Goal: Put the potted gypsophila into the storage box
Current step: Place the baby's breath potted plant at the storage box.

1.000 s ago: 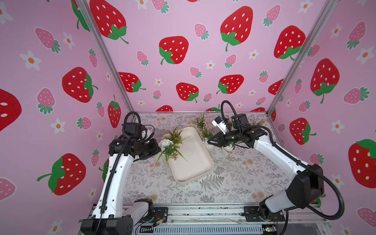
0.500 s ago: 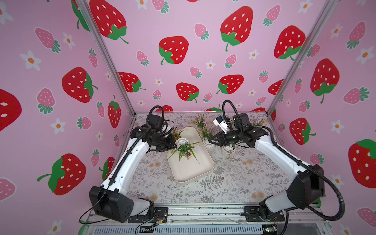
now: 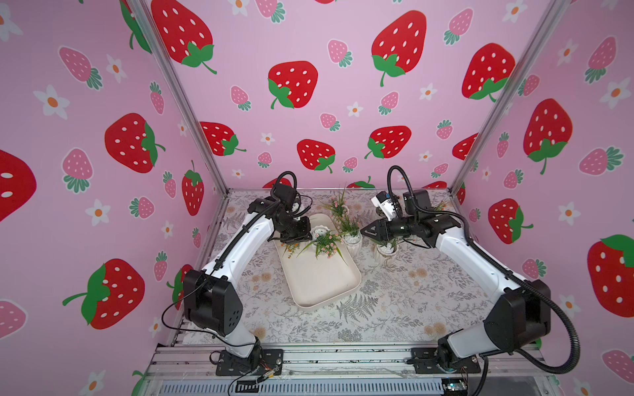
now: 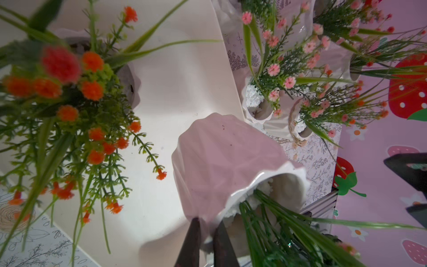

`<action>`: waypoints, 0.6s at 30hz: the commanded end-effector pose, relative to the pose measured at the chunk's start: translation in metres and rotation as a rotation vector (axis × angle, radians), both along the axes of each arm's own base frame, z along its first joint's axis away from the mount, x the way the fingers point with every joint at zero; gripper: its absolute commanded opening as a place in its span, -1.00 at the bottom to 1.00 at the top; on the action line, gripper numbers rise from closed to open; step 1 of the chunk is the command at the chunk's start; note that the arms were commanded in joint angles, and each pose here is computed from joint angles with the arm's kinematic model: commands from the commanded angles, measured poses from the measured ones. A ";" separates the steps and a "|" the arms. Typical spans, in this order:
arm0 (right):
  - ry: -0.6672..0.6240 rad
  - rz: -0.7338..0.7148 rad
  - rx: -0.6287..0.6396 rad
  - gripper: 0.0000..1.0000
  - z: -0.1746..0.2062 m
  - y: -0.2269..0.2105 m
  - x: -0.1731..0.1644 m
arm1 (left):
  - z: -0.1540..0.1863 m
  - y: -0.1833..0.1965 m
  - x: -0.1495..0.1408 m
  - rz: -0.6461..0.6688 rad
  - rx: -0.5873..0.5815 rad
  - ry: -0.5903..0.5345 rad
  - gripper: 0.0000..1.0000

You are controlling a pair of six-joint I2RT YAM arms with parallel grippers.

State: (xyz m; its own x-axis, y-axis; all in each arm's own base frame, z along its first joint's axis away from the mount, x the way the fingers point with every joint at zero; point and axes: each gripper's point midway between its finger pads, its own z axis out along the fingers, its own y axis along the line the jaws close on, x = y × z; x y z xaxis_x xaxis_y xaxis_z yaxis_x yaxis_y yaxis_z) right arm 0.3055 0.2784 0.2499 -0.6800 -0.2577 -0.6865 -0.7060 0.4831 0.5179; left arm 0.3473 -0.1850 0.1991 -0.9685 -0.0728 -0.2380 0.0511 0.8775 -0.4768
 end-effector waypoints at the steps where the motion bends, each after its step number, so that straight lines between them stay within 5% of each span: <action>1: -0.036 -0.011 0.016 -0.09 0.011 -0.005 -0.001 | 0.024 -0.014 0.022 0.009 -0.036 -0.096 -1.00; 8: -0.038 -0.017 0.018 -0.09 0.011 -0.008 -0.001 | 0.011 -0.004 0.048 0.071 0.052 -0.112 -1.00; 18: -0.034 -0.022 0.020 -0.08 0.010 -0.009 -0.001 | 0.002 -0.001 0.078 0.123 0.030 -0.111 -1.00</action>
State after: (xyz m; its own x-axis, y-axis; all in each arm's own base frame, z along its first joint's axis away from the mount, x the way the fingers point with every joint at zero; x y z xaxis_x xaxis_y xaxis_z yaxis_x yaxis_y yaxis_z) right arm 0.3056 0.2729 0.2510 -0.6786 -0.2427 -0.6932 -0.7021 0.4917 0.5151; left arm 0.4061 -0.1813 0.1747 -0.9501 -0.1453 -0.2759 -0.0233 0.9154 -0.4018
